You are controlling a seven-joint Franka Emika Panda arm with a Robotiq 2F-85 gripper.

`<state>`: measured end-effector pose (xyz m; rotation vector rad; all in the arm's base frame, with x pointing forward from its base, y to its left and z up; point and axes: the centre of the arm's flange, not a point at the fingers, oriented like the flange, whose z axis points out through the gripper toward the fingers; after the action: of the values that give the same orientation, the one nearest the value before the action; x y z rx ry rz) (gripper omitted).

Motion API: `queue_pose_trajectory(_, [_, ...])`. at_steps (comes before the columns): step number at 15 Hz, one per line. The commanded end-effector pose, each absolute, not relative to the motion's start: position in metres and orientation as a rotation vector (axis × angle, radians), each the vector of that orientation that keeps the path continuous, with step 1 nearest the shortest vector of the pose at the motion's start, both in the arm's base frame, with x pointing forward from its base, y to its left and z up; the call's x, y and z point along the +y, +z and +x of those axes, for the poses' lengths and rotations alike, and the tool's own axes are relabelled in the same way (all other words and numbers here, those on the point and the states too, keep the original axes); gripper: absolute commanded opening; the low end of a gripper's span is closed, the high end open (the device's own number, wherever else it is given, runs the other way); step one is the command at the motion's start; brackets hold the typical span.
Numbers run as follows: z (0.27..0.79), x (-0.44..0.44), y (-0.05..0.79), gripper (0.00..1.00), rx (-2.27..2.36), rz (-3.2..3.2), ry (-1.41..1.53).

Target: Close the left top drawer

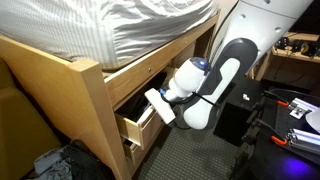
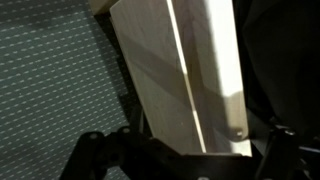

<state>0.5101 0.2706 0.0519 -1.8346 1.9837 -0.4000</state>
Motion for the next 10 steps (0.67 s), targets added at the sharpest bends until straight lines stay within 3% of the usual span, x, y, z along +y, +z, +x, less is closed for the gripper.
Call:
queue_pose_trajectory(1, [0.514,0.267,0.045,1.0,1.999,-1.823,-0.385])
queue_pose_trajectory(10, [0.54,0.264,0.078,1.0,2.137,-2.032,-0.175])
